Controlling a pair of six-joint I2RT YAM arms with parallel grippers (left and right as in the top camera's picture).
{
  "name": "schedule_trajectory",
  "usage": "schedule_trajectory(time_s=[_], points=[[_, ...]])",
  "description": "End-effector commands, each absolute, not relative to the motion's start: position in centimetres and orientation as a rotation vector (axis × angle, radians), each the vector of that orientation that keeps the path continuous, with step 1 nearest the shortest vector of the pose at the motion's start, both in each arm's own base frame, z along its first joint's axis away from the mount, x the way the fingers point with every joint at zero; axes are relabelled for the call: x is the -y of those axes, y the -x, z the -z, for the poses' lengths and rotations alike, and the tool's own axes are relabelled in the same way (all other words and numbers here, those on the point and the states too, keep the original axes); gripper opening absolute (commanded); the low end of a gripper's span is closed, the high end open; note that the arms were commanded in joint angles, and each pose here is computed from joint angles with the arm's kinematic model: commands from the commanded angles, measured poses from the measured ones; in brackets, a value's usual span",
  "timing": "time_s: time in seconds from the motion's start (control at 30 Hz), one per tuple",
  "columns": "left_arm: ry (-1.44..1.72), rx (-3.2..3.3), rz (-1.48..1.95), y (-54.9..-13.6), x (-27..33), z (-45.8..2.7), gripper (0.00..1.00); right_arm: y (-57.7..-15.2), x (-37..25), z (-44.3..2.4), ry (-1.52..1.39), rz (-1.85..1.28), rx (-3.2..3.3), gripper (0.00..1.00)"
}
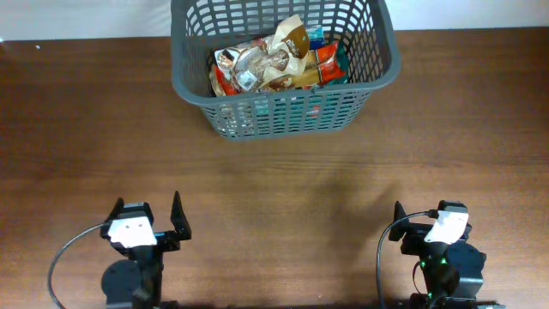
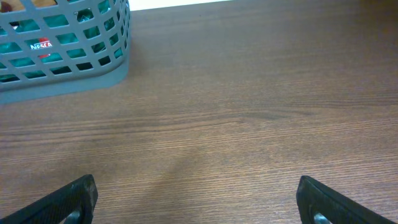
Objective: Pack container
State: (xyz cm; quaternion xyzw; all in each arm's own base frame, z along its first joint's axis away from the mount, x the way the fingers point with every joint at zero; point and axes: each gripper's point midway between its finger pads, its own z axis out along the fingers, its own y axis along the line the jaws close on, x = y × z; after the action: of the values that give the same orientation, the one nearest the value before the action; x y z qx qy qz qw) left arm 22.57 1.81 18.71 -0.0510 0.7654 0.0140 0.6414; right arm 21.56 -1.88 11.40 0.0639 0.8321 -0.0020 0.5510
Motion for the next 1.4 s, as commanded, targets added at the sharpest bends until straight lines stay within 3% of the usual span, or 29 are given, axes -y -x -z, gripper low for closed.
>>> schedule_trajectory(time_s=[0.0,0.23,1.37], points=[[0.105,-1.757,0.007,-22.7,-1.3,-17.2,0.99,-21.6,2.2,-11.3,-0.16,0.02,-1.963,0.99],[0.107,-1.8,0.006,-23.3,-1.3,-14.1,0.99,-21.6,2.2,-11.3,-0.16,0.02,-1.963,0.99],[0.104,-1.782,0.008,-23.5,-1.3,-14.4,0.99,-21.6,2.2,-11.3,-0.16,0.02,-1.963,0.99]])
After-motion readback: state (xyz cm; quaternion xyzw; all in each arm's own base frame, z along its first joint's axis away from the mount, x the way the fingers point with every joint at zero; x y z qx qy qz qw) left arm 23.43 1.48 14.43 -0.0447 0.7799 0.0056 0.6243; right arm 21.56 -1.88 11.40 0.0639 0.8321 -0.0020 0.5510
